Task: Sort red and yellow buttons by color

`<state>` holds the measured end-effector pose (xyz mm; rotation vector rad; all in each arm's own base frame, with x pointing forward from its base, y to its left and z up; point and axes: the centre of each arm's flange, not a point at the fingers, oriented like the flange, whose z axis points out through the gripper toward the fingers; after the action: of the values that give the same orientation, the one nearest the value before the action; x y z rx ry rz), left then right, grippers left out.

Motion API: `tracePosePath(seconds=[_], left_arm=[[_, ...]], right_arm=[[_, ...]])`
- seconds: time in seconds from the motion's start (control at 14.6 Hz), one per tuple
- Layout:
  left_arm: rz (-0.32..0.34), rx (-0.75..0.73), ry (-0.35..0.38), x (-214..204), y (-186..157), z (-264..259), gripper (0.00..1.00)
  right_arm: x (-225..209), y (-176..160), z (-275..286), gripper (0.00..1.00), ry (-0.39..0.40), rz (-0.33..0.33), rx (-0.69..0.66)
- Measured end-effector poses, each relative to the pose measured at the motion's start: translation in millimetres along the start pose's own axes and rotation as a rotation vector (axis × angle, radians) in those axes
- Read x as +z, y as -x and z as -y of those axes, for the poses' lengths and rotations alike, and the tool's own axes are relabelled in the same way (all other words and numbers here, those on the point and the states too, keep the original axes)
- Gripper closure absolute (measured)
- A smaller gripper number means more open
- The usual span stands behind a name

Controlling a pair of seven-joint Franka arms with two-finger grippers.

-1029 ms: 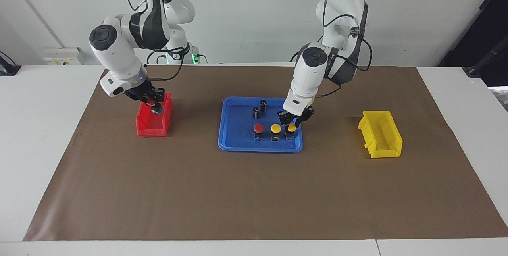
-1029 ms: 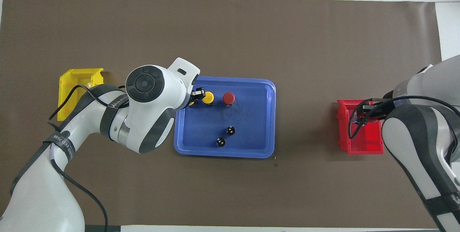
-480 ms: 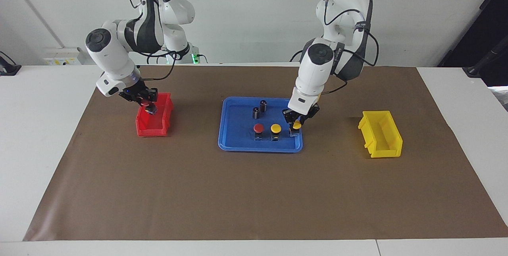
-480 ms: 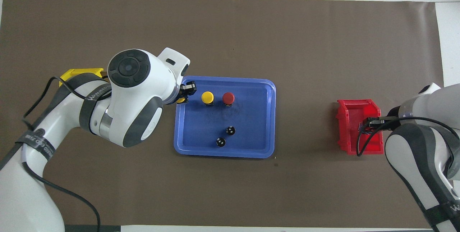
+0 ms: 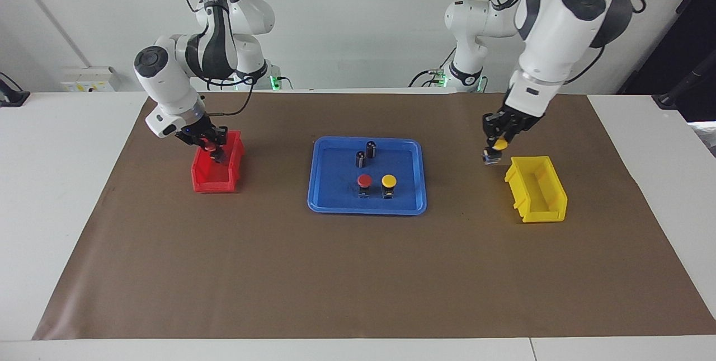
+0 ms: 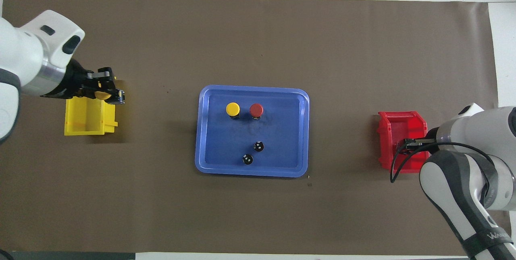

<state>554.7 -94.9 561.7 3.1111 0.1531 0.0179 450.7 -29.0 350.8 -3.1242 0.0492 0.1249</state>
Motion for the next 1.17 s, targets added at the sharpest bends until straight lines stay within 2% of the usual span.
tracePosePath(seconds=[0.21, 0.34, 0.41, 0.48, 0.55, 0.75, 0.96, 1.17], left_arm=[[-0.03, 0.038, 0.0, 5, -23, 85, 0.59], [-0.05, 0.047, -0.006, 23, -31, 119, 0.59], [-0.056, 0.049, -0.008, 38, -32, 125, 0.59], [-0.055, 0.054, -0.008, 54, -32, 124, 0.59], [-0.047, 0.062, -0.008, 73, -31, 120, 0.59], [-0.016, 0.081, -0.008, 113, -22, 110, 0.59], [-0.019, 0.082, -0.009, 137, -15, 111, 0.59], [-0.021, 0.082, -0.01, 159, -7, 112, 0.59]], right_arm=[[9, 4, 7, 0.59, 0.002, 0.001, -0.016], [11, 5, 9, 0.59, 0.002, 0.002, -0.021], [11, 5, 10, 0.54, 0.002, 0.002, -0.021], [10, 5, 9, 0.43, 0.002, 0.001, -0.022], [8, 4, 9, 0.41, 0.003, -0.003, -0.022], [-17, -7, 10, 0.41, 0.002, 0.002, -0.024], [-70, -31, 17, 0.41, 0.001, -0.01, -0.038], [-121, -64, 64, 0.4, -0.004, -0.047, -0.033]])
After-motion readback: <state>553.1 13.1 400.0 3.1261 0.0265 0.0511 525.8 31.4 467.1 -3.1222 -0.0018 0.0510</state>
